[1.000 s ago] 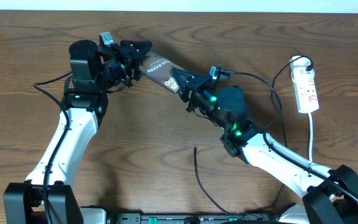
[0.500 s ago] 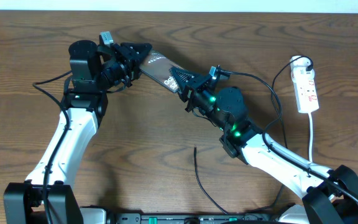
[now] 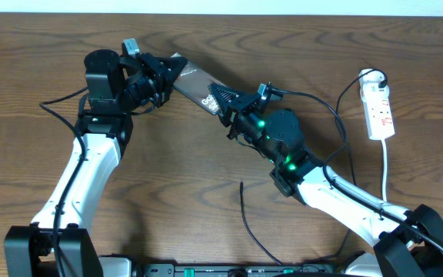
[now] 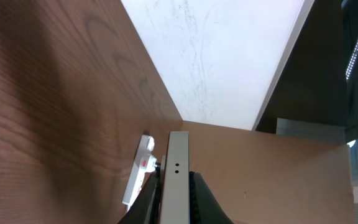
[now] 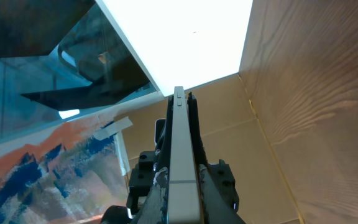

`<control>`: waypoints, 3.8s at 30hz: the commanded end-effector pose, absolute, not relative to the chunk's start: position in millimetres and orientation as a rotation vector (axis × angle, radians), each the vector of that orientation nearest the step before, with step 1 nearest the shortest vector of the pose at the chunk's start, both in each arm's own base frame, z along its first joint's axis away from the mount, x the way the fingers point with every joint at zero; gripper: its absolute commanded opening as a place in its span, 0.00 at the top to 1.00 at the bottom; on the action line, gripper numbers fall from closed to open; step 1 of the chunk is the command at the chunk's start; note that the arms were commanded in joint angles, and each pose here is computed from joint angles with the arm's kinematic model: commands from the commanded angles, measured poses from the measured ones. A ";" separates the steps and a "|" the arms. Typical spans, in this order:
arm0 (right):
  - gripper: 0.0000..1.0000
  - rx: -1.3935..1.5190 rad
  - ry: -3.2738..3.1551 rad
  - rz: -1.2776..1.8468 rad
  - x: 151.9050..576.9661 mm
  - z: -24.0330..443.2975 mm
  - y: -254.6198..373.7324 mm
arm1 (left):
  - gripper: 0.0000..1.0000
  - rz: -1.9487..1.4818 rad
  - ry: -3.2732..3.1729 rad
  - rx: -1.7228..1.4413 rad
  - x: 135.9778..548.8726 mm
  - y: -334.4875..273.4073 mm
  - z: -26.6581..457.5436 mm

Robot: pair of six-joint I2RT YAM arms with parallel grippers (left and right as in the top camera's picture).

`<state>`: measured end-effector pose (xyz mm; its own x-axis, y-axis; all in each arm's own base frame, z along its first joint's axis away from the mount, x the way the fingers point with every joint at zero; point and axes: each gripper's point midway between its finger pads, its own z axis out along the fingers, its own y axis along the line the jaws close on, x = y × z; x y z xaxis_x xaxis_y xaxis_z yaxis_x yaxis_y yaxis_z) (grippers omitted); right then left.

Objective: Plug charger to phone and switch on socket
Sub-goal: 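Open the right gripper and carry the phone left with the left gripper, then move the right gripper down over the black cable's plug end, then close the right gripper on the cable plug and lift it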

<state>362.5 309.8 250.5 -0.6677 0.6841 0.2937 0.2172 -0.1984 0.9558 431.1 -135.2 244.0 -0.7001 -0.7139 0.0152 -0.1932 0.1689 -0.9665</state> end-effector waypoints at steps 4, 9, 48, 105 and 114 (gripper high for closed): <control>0.99 0.949 1.770 2.008 346.5 265.1 327.4 | 0.92 -1.563 2.014 -0.793 428.6 -139.2 248.7; 0.93 0.949 1.770 2.007 346.5 265.0 327.3 | 0.93 -1.563 2.015 -0.793 428.5 -139.3 248.6; 0.01 0.192 2.120 1.754 343.2 233.9 296.9 | 0.93 -1.681 1.916 -0.366 382.5 -8.2 280.4; 0.13 0.146 3.327 0.056 201.7 23.2 260.3 | 0.93 -1.687 1.888 -0.117 366.6 -14.1 291.6; 0.20 0.174 3.329 -0.049 203.9 3.5 253.5 | 0.93 -1.685 1.888 -0.114 366.6 -14.1 291.6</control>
<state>194.9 255.4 8.2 -0.9739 0.0768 0.2134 0.0751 0.9970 -0.0163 370.8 -13.2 287.0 -0.8144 -0.4633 -0.3494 0.2907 0.1953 -0.9367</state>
